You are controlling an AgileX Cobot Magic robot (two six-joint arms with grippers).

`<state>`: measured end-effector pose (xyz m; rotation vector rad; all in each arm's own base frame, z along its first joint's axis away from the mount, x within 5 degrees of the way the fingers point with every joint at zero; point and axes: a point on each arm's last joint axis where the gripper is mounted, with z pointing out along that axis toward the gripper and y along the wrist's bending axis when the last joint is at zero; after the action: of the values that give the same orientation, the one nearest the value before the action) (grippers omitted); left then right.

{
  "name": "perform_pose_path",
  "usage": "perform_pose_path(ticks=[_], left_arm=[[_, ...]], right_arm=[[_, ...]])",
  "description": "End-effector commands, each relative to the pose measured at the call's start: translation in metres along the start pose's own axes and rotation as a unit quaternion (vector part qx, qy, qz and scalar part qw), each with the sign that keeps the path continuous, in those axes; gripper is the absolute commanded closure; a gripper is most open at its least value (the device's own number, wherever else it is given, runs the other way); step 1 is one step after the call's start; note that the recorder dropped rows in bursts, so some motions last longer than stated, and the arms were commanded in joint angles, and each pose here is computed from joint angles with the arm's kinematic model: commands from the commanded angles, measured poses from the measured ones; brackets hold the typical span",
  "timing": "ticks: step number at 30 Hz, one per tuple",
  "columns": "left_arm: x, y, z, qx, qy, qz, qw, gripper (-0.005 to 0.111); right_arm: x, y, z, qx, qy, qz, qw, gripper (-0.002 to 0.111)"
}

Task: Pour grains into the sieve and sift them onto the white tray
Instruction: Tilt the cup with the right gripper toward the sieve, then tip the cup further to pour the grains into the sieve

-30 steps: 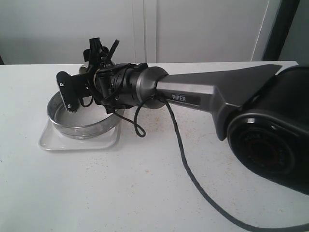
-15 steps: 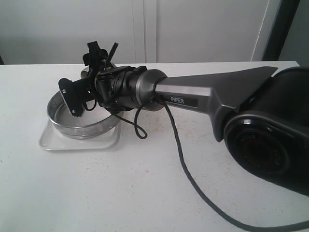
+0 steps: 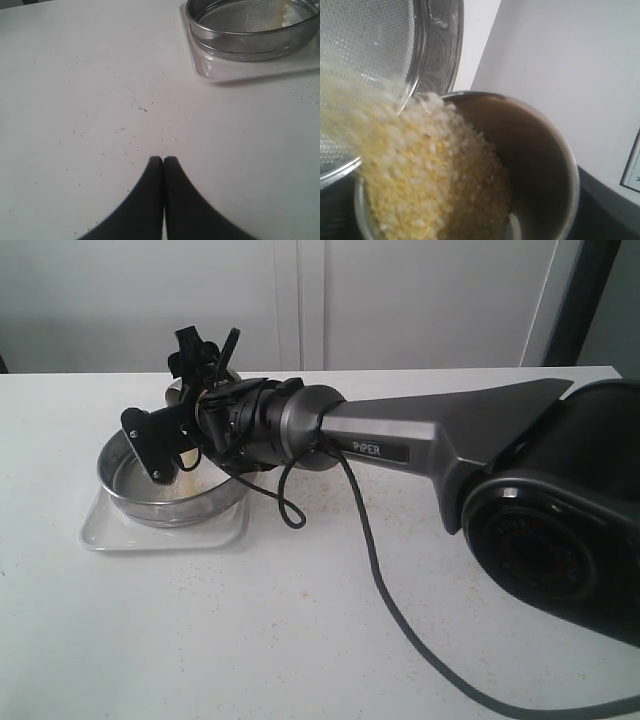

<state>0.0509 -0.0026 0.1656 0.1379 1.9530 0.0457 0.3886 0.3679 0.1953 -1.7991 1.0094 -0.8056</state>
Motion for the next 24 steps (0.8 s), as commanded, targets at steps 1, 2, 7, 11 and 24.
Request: perform_pose_path(ticks=[1,2,7,11,24], left_arm=[[0.0012,-0.0002,0.0004,0.0,-0.001,-0.002,1.0,0.107],[0.0012,-0.0002,0.0004,0.0,-0.001,-0.002,1.0,0.107],[0.0012,-0.0002,0.0004,0.0,-0.001,-0.002,1.0,0.107],[0.0012,-0.0002,0.0004,0.0,-0.001,-0.002,1.0,0.107],[0.0012,-0.0002,0.0004,0.0,-0.001,-0.002,1.0,0.107]], right_arm=[[0.0005,-0.0073,-0.0019,0.012,0.001,-0.012,1.0,0.108],[0.0005,-0.0073,-0.0019,0.013,0.001,-0.013,1.0,0.108],[0.0005,-0.0082,-0.002,0.017,0.001,-0.025,1.0,0.108],[0.0005,-0.0093,-0.002,0.023,0.001,-0.041,0.999,0.108],[0.0003,-0.0119,-0.0022,0.038,0.002,-0.08,0.996,0.108]])
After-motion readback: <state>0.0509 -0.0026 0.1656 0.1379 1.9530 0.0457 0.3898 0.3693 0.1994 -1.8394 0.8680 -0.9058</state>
